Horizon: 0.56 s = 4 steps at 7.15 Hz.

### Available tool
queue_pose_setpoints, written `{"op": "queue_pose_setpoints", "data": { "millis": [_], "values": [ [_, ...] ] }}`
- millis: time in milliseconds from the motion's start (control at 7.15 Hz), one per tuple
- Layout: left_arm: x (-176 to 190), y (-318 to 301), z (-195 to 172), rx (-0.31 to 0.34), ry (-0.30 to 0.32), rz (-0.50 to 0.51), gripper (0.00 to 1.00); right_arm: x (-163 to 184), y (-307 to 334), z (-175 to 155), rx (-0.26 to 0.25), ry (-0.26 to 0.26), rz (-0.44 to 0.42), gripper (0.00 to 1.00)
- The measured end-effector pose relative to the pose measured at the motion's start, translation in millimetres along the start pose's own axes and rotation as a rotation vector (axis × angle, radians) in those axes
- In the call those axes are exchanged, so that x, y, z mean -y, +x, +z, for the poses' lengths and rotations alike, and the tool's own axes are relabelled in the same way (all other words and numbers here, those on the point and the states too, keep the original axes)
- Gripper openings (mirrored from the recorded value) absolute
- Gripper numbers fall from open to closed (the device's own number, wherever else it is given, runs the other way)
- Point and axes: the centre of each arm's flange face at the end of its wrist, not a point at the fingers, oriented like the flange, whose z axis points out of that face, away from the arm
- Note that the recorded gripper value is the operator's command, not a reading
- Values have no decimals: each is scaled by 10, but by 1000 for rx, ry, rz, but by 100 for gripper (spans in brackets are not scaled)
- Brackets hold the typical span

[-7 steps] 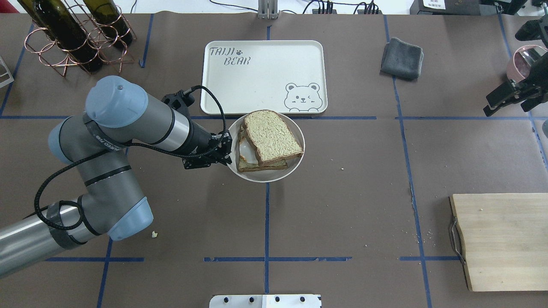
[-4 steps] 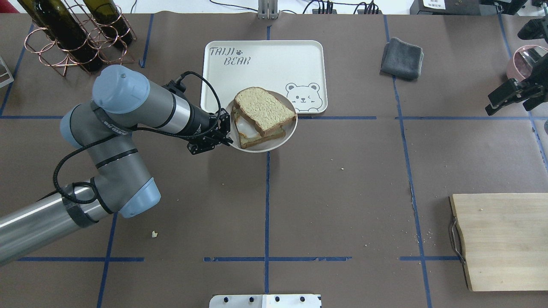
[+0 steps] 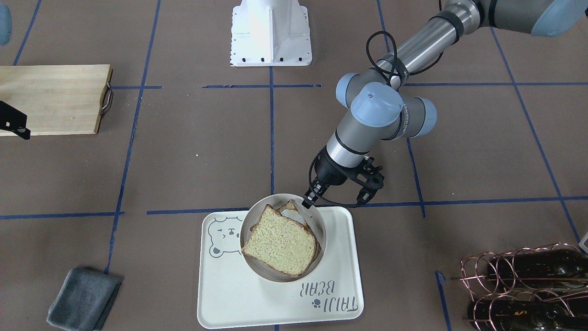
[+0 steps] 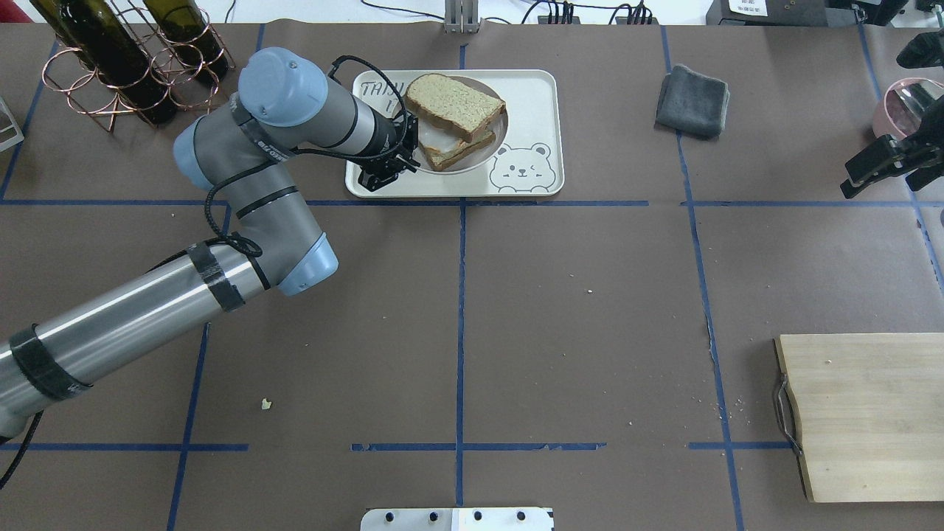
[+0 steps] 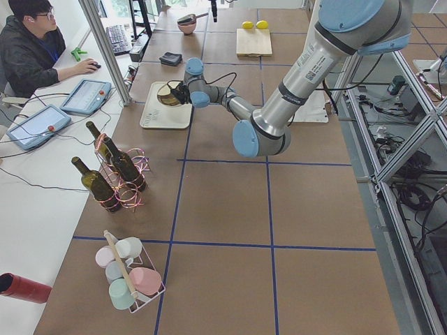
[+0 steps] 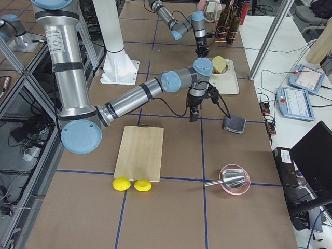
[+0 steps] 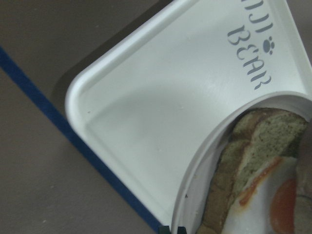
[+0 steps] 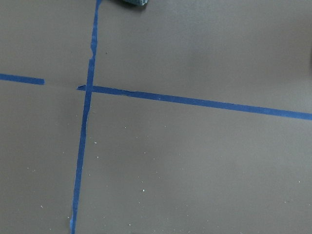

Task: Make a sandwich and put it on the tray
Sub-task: 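Lift the plate and carry it onto the white tray, then lower the plate onto the tray and open the left gripper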

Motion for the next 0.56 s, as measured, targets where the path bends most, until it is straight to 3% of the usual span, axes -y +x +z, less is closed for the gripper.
{"op": "queue_pose_setpoints", "data": {
  "millis": [559],
  "values": [
    [-53,44,408,15,31,-1,0,-2,2,4,1,-1,8,100]
  ]
}}
